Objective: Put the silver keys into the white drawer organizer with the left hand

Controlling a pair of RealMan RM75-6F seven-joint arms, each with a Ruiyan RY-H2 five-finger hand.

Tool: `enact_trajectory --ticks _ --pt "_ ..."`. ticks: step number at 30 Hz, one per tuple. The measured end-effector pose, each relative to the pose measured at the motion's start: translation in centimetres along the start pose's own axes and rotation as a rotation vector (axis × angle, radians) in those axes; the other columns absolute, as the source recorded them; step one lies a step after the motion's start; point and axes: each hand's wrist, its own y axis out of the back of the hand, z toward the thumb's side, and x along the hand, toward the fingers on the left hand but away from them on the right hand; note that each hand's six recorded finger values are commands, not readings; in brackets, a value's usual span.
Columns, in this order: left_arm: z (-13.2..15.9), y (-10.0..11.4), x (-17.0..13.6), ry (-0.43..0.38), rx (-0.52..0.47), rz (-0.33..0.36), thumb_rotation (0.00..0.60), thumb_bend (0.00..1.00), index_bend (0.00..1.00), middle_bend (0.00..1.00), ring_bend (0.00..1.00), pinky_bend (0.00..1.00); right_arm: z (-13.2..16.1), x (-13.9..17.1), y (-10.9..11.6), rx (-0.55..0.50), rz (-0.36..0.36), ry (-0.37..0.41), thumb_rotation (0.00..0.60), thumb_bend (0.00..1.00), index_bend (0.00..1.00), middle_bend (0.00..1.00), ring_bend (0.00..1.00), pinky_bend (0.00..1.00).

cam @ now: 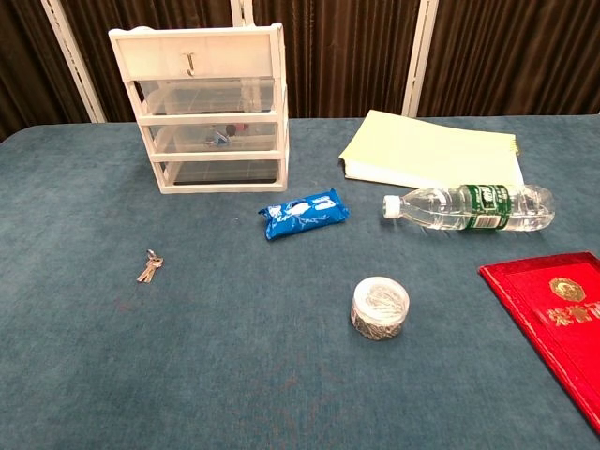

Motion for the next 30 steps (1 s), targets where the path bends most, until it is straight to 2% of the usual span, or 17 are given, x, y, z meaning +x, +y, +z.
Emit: enact_trajectory --ticks 14,15,16,17,19,22,25,27,30 --pt "0.2 -0.1 0.4 -0.001 0.018 -0.003 0.600 0.04 0.00 0.00 0.00 0.00 -0.1 0.1 0.0 -0.012 0.007 0.000 0.600 0.00 0.00 0.00 0.00 0.00" --pt "0.2 -0.1 0.5 0.000 0.019 -0.001 0.600 0.06 0.01 0.03 0.02 0.01 -0.1 0.1 0.0 -0.012 0.006 0.001 0.600 0.00 0.00 0.00 0.00 0.00" --pt "0.2 0.0 0.7 0.000 0.021 0.004 0.600 0.07 0.02 0.07 0.05 0.05 -0.1 0.1 0.0 -0.013 0.006 0.001 0.600 0.00 0.00 0.00 0.00 0.00" --pt "0.3 0.1 0.9 -0.002 0.023 0.009 0.600 0.08 0.06 0.17 0.15 0.13 -0.1 0.1 0.0 -0.014 0.006 0.001 0.600 0.00 0.00 0.00 0.00 0.00" --pt "0.4 0.3 1.5 -0.006 0.033 0.023 0.600 0.09 0.19 0.48 0.43 0.34 -0.1 0.1 0.0 -0.018 0.007 -0.001 0.600 0.00 0.00 0.00 0.00 0.00" --pt "0.8 0.6 2.6 -0.014 0.039 0.037 0.600 0.12 0.39 0.77 0.69 0.55 -0.1 0.1 0.0 -0.021 0.008 -0.001 0.600 0.00 0.00 0.00 0.00 0.00" --pt "1.1 0.4 3.8 -0.008 0.033 0.022 0.600 0.18 0.49 0.92 0.82 0.66 -0.1 0.1 0.0 -0.024 0.010 -0.001 0.600 0.00 0.00 0.00 0.00 0.00" --pt "1.3 0.0 4.8 0.000 0.027 0.003 0.600 0.22 0.54 0.98 0.87 0.70 -0.1 0.1 -0.1 -0.026 0.010 -0.002 0.600 0.00 0.00 0.00 0.00 0.00" --pt "2.2 -0.7 6.6 0.011 0.015 -0.040 0.600 0.26 0.59 1.00 0.91 0.74 -0.1 0.1 0.0 -0.030 0.009 -0.003 0.600 0.00 0.00 0.00 0.00 0.00"
